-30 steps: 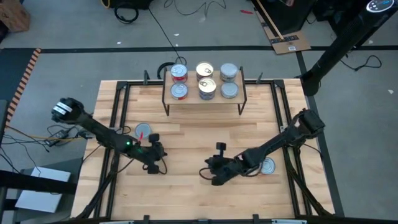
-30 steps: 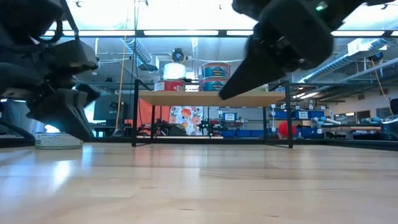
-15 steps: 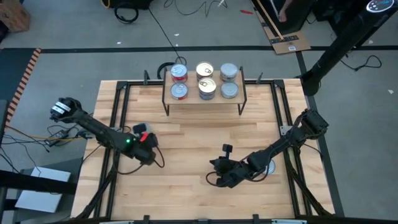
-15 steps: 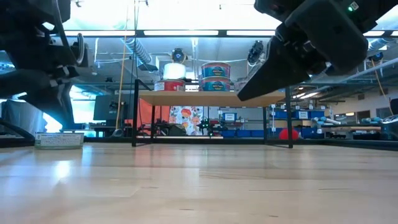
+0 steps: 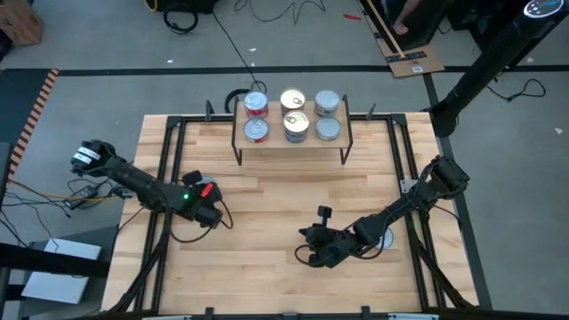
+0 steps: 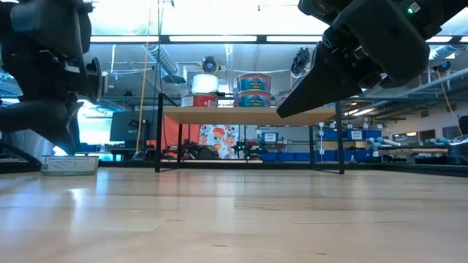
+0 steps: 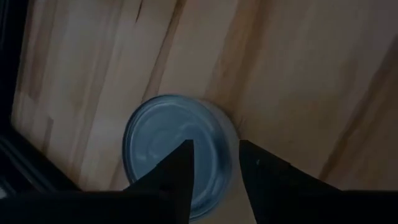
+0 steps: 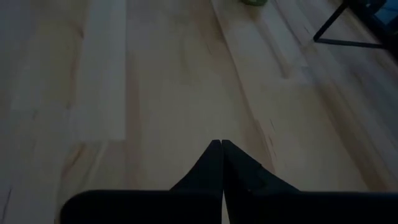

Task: Stack canned seafood by type on shelf
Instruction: Stack the green tuna can on top of the green tuna can on the shelf

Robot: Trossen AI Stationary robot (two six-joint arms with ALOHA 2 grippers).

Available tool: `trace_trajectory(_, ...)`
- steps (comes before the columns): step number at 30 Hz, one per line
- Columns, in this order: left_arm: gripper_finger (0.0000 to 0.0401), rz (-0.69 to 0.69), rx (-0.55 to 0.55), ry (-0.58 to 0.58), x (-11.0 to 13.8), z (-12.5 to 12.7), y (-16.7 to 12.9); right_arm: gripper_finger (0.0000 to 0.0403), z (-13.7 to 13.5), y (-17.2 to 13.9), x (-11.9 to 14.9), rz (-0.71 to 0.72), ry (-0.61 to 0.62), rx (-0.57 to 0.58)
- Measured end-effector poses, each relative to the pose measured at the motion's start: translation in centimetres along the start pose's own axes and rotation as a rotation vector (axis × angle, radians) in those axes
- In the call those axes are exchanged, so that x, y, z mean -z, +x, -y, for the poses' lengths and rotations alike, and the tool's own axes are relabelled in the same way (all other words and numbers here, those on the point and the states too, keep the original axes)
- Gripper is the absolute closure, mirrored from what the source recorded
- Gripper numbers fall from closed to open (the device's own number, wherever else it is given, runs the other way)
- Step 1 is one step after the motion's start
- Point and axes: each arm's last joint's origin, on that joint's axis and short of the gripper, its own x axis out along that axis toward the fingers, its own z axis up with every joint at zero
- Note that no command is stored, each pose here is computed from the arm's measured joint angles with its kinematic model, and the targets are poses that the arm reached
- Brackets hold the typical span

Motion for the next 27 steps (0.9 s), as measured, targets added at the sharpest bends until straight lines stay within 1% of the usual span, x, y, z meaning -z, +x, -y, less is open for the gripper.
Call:
trace_trajectory(4, 0.0268, -0.025, 0.014, -0.019, 0.0, -0.2, 0.6, 0.0395, 0.0, 0.0, -0.1, 0.008, 0.005, -0.004)
trace_trajectory(8, 0.0268, -0.081, 0.072, -0.044, 0.1, -0.2, 1.0, 0.0395, 0.0, 0.0, -0.1, 0.008, 0.005, -0.003)
trace_trajectory(14, 0.0270, -0.074, 0.066, -0.079, 0.0, -0.5, 1.6, 0.0395, 0.0, 0.0, -0.1, 0.008, 0.004, -0.003)
trace_trajectory(18, 0.0282, -0.078, 0.059, -0.097, -0.1, -0.7, 1.8, 0.0394, 0.0, 0.0, -0.1, 0.009, 0.005, -0.004)
trace_trajectory(22, 0.0316, -0.055, 0.073, -0.103, -0.3, -0.5, 1.8, 0.0394, -0.1, 0.0, -0.1, 0.010, 0.006, -0.004)
trace_trajectory(27, 0.0388, -0.031, 0.086, -0.067, -0.5, -0.4, 1.8, 0.0394, -0.1, 0.0, -0.1, 0.009, -0.002, -0.004)
